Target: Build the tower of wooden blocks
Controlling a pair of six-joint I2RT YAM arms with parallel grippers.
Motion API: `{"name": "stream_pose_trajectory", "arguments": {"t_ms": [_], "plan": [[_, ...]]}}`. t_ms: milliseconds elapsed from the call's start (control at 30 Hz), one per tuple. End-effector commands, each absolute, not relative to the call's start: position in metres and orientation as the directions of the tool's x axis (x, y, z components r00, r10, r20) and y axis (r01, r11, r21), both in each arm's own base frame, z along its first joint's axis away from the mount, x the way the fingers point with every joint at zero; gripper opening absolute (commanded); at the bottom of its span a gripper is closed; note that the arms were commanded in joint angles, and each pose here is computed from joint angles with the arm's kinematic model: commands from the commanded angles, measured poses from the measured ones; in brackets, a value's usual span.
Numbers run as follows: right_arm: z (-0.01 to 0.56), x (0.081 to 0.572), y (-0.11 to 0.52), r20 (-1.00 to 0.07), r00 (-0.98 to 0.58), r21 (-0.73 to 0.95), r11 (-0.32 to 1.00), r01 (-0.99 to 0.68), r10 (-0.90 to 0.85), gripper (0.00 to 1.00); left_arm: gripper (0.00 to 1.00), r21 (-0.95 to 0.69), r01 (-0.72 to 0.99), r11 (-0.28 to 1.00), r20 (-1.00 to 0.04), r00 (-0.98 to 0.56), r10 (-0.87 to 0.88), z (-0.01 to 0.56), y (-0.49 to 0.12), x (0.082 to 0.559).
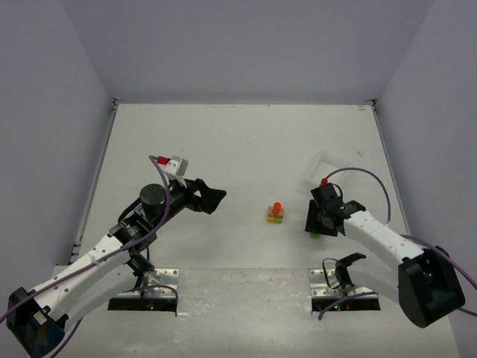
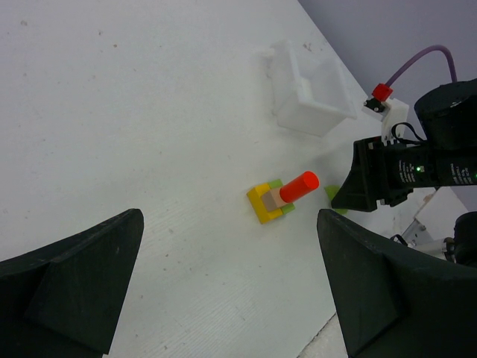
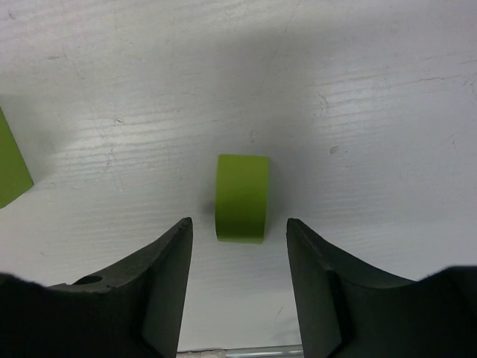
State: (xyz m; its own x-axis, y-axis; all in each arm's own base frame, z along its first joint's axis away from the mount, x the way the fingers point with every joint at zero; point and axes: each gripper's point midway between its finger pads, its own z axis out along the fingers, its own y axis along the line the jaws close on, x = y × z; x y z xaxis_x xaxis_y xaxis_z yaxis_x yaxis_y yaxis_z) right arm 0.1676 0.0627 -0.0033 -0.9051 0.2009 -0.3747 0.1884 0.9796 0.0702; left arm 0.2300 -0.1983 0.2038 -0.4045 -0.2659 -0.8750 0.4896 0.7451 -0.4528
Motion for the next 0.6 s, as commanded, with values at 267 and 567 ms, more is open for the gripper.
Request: {"name": "stream_pose_trajectory", "arguments": {"t_ms": [267,567], "plan": [[-0.0103,0.1744,0.0602,-0.392,-0.893,0.059,0.975,0.212,0.218,0.39,1.00,-0.462,0.510,0.726,-0.880,-0.366,-0.303,0.2253,-0.2002,0.2327],[-0.0046,0.1802,0.0576,-0.421,-0.884,0.047,0.978,0.203,0.204,0.16,1.00,-0.461,0.509,0.727,-0.880,-0.370,-0.298,0.2236,-0.2010,0.2335]]}}
